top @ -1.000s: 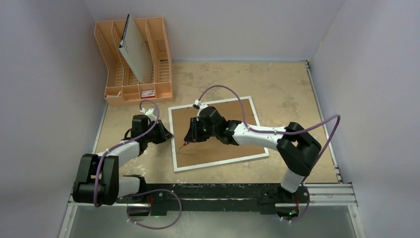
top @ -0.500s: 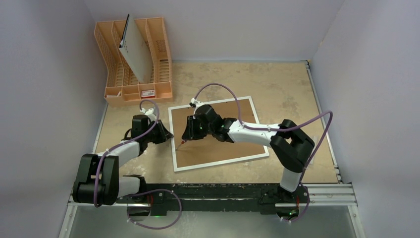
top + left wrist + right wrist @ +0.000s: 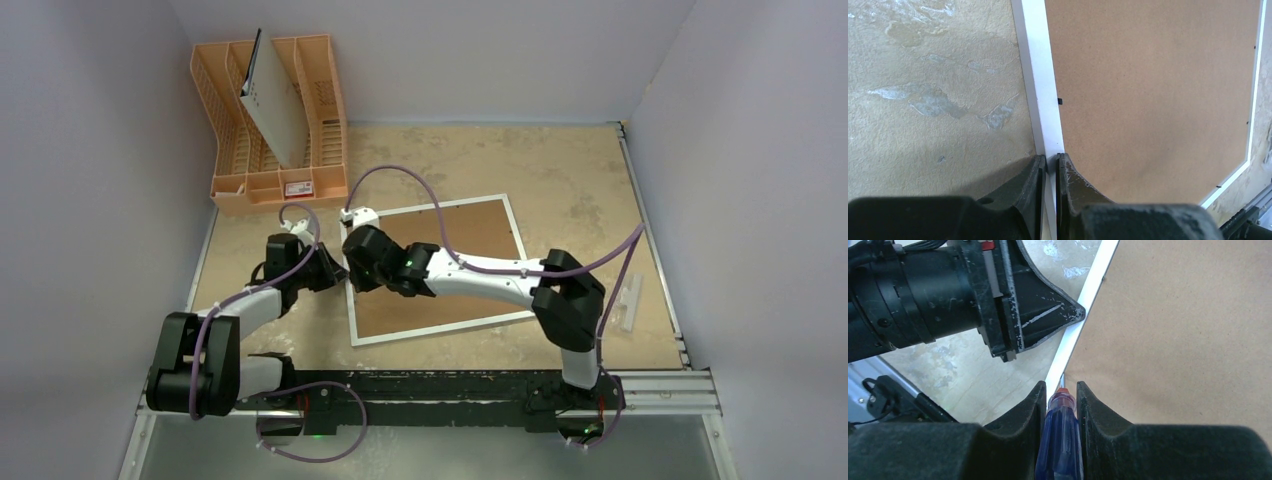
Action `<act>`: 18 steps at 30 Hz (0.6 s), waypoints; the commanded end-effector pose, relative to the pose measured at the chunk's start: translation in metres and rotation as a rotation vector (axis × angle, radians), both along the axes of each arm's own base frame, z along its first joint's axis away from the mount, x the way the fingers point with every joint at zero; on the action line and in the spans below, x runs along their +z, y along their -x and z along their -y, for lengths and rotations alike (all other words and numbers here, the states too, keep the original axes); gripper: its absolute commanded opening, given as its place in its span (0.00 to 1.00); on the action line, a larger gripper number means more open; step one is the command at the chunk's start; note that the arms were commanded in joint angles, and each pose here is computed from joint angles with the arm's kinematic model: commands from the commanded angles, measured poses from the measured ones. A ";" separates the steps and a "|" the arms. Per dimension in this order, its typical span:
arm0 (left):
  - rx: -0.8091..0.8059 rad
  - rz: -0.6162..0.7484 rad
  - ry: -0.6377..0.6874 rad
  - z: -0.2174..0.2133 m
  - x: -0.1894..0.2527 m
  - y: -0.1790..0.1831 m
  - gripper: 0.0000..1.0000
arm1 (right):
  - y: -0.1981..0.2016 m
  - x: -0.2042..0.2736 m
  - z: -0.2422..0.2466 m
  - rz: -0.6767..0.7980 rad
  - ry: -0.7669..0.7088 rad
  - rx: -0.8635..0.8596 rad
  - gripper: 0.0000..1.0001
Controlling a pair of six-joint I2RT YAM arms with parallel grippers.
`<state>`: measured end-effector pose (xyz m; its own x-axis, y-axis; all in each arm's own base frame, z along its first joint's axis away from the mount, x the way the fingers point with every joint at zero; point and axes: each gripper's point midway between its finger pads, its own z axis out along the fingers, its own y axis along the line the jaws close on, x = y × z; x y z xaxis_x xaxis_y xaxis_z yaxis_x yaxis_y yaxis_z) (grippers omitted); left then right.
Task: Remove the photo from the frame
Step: Release the photo frame item from the photo frame.
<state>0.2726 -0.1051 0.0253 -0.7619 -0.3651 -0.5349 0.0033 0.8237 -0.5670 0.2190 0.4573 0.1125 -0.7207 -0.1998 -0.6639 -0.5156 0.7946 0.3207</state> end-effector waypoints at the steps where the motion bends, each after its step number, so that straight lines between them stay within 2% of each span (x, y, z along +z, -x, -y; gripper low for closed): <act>1: -0.003 -0.099 0.002 0.001 -0.021 0.023 0.00 | 0.017 0.006 -0.020 0.060 0.060 0.025 0.00; 10: -0.001 -0.099 -0.008 0.000 -0.021 0.023 0.00 | 0.026 0.015 -0.023 0.101 0.110 0.021 0.00; 13: 0.000 -0.094 -0.009 0.000 -0.019 0.021 0.00 | 0.013 0.025 -0.009 0.113 0.110 -0.017 0.00; 16: 0.005 -0.077 -0.008 0.000 -0.011 0.016 0.12 | -0.008 0.040 0.013 0.096 0.054 -0.074 0.00; 18: 0.008 -0.058 -0.008 -0.001 -0.004 0.012 0.25 | -0.023 0.051 0.032 0.089 0.017 -0.114 0.00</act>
<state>0.2723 -0.1041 0.0259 -0.7582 -0.3735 -0.5345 -0.0063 0.8239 -0.5667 0.2155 0.4542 0.1180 -0.6571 -0.2808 -0.6996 -0.5211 0.8397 0.1525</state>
